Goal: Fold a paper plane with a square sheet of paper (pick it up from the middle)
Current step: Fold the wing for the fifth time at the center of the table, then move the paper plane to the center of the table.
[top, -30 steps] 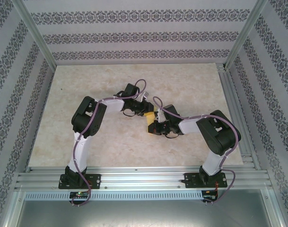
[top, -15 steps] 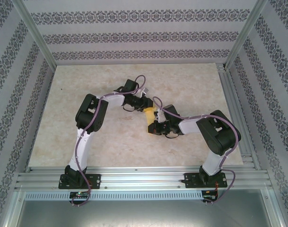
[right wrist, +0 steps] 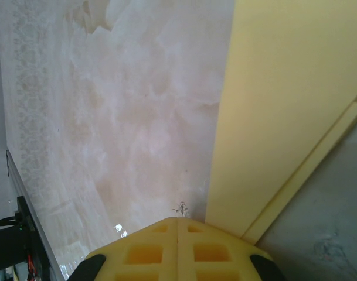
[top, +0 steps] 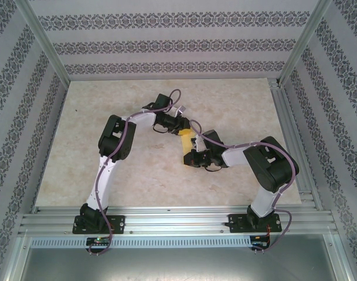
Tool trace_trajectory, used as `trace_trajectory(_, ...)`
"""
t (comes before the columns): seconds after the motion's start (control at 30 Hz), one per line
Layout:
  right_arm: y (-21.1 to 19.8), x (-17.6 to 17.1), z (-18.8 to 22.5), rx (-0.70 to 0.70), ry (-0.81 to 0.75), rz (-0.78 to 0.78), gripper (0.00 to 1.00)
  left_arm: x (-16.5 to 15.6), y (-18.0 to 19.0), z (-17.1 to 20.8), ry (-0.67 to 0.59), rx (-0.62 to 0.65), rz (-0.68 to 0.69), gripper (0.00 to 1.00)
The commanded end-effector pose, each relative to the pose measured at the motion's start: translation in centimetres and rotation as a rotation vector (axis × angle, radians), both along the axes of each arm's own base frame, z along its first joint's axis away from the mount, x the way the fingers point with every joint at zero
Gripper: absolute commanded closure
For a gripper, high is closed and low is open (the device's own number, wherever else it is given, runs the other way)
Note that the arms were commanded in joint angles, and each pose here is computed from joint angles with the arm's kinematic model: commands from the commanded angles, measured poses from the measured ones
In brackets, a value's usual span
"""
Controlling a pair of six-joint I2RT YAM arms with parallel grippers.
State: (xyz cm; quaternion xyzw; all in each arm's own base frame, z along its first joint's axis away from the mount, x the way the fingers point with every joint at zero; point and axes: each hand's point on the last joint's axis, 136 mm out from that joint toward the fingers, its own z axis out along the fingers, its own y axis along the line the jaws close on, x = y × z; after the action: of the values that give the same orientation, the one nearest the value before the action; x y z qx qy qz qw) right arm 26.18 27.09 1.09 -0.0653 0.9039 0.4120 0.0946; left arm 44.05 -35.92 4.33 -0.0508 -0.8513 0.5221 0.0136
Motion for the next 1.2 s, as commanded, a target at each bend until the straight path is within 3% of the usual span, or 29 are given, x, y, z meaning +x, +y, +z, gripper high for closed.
trace_trajectory(0.0, -4.2, -6.4, -5.7, -0.2, 0.26, 0.006, 1.0, 4.0, 3.1, -2.3, -0.085, 0.104, 0.092, 0.65)
trace_trajectory(0.3, -4.1, -5.4, -4.0, -0.176, 0.222, 0.002, 1.0, 6.1, 3.2, -2.5, -0.086, 0.099, 0.096, 0.65)
trace_trajectory(0.4, -3.7, -4.7, -2.6, -0.155, 0.196, 0.01, 1.0, 6.6, 3.0, -0.6, -0.109, 0.069, 0.102, 0.65)
trace_trajectory(0.47, -2.8, -3.6, -0.6, -0.109, 0.157, 0.026, 1.0, 6.9, 2.6, 2.7, -0.145, 0.034, 0.099, 0.65)
trace_trajectory(0.53, -1.7, -2.1, 2.6, -0.06, 0.088, 0.04, 0.91, 7.1, 2.9, 6.3, -0.206, 0.03, 0.113, 0.63)
trace_trajectory(0.6, -1.0, -0.7, 6.0, -0.031, 0.008, 0.042, 0.76, 7.2, 3.5, 9.7, -0.259, 0.038, 0.135, 0.61)
trace_trajectory(0.7, -1.7, 1.1, 10.7, -0.056, -0.129, 0.012, 0.71, 6.6, 5.1, 12.8, -0.302, 0.086, 0.19, 0.59)
trace_trajectory(0.77, -3.7, 2.1, 12.1, -0.124, -0.194, -0.063, 0.68, 5.7, 6.5, 13.5, -0.315, 0.127, 0.23, 0.56)
trace_trajectory(0.87, -9.0, 3.5, 10.8, -0.304, -0.207, -0.23, 0.62, 3.0, 7.5, 14.1, -0.313, 0.115, 0.263, 0.56)
trace_trajectory(0.93, -10.0, 4.0, 9.6, -0.295, -0.17, -0.262, 0.61, 0.9, 8.1, 13.5, -0.281, 0.102, 0.286, 0.56)
trace_trajectory(1.17, -7.7, 6.2, 6.5, -0.259, -0.072, -0.217, 0.64, -6.6, 10.1, 10.9, -0.22, 0.124, 0.328, 0.57)
